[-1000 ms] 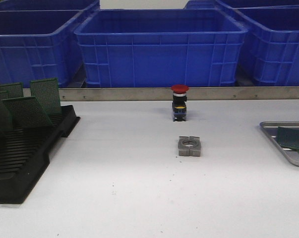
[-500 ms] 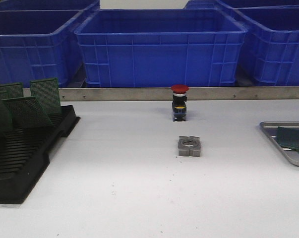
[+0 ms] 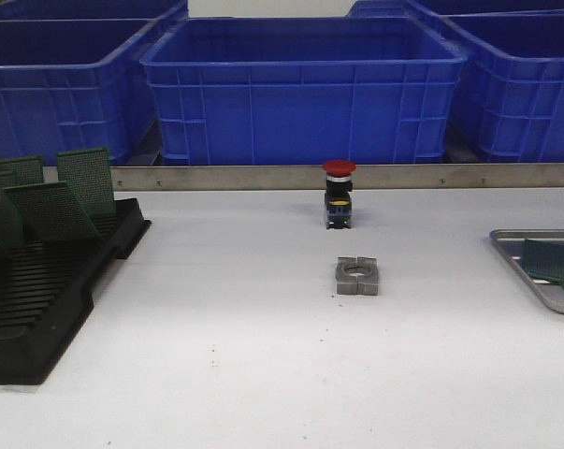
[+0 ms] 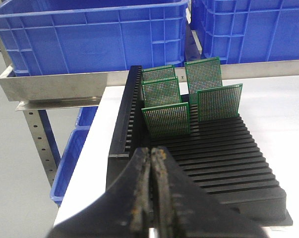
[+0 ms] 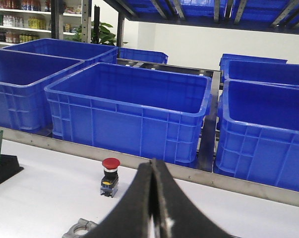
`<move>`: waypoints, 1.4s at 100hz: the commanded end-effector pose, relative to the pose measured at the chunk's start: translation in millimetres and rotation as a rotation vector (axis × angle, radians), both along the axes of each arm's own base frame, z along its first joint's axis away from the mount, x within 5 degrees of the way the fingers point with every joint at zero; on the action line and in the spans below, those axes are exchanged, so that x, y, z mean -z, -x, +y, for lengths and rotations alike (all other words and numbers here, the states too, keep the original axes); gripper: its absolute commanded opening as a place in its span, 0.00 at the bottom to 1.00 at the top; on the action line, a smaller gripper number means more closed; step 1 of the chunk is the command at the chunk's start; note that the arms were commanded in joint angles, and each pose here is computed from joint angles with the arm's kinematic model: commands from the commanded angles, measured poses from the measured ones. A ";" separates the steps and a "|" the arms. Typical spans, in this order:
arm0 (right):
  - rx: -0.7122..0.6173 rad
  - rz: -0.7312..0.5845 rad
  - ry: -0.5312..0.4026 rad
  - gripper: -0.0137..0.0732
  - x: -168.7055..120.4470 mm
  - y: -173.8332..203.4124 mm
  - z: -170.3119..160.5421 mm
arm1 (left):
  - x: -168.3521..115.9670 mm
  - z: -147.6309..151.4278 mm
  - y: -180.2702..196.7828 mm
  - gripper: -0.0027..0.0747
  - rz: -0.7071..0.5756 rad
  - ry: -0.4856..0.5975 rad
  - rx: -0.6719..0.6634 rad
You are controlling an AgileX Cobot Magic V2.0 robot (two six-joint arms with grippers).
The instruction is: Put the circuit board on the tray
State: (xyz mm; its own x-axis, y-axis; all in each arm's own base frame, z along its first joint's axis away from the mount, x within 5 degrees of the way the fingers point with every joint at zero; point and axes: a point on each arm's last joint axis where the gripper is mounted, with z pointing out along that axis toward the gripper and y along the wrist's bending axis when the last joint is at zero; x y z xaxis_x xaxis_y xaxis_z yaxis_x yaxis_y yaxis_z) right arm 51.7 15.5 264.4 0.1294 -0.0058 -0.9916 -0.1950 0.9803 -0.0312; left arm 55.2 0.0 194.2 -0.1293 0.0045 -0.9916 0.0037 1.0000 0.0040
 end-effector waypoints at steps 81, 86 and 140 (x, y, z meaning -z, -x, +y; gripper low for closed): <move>0.293 0.011 -0.007 0.09 57.2 -2.9 -20.5 | 1.7 -0.5 0.6 0.01 -0.076 0.012 0.006; 0.294 0.013 -0.007 0.09 57.3 -2.9 -20.5 | 1.7 -0.5 0.6 0.01 -0.076 0.012 0.006; 0.300 0.050 0.009 0.09 60.5 -3.2 -21.0 | 1.7 -0.5 0.6 0.01 -0.076 0.012 0.006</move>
State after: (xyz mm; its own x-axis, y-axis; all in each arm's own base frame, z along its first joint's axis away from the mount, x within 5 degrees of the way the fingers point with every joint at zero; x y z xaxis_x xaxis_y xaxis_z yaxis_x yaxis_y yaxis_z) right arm 56.5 -5.8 196.5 -0.0180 -0.0291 -0.9994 0.1009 0.9944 -0.0308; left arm 55.2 0.0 194.2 -0.1293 0.0045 -0.9916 0.0037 1.0000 0.0040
